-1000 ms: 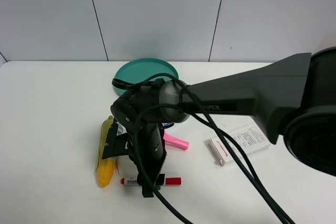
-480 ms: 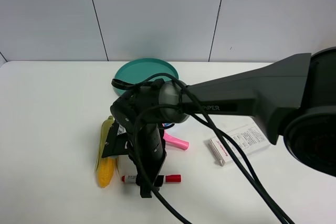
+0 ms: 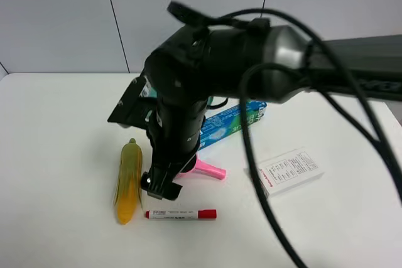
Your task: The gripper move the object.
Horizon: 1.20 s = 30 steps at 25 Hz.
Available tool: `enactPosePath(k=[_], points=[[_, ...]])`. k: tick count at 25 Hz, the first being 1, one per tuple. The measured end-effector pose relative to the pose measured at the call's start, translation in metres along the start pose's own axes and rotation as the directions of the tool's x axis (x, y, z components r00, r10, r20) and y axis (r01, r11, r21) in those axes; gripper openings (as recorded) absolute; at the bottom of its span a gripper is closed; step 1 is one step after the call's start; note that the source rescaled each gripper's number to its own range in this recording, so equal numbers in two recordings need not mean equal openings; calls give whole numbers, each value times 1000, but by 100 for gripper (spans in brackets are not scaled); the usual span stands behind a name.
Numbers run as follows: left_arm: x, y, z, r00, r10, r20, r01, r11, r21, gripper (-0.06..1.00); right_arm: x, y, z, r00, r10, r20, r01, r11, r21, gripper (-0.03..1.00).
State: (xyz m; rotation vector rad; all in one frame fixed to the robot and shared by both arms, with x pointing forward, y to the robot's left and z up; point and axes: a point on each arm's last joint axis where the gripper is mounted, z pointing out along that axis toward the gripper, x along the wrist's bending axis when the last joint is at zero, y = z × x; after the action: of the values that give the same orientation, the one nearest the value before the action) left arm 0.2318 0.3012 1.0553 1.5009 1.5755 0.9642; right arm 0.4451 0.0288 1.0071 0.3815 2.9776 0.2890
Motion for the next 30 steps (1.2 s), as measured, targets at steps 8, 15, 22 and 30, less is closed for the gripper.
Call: enactPosePath(k=[8, 15, 22, 30], points=[[0, 0, 0, 1000, 0, 0, 0, 1000, 0, 100, -29, -25, -84, 987, 136, 86, -118, 975, -189, 100], [0, 0, 0, 1000, 0, 0, 0, 1000, 0, 100, -92, -75, -125, 918, 356, 174, -303, 914, -270, 100], [0, 0, 0, 1000, 0, 0, 0, 1000, 0, 100, -145, -158, -156, 753, 617, 230, -575, 786, -226, 100], [0, 0, 0, 1000, 0, 0, 0, 1000, 0, 100, -171, -229, -179, 534, 789, 304, -762, 605, -233, 100]])
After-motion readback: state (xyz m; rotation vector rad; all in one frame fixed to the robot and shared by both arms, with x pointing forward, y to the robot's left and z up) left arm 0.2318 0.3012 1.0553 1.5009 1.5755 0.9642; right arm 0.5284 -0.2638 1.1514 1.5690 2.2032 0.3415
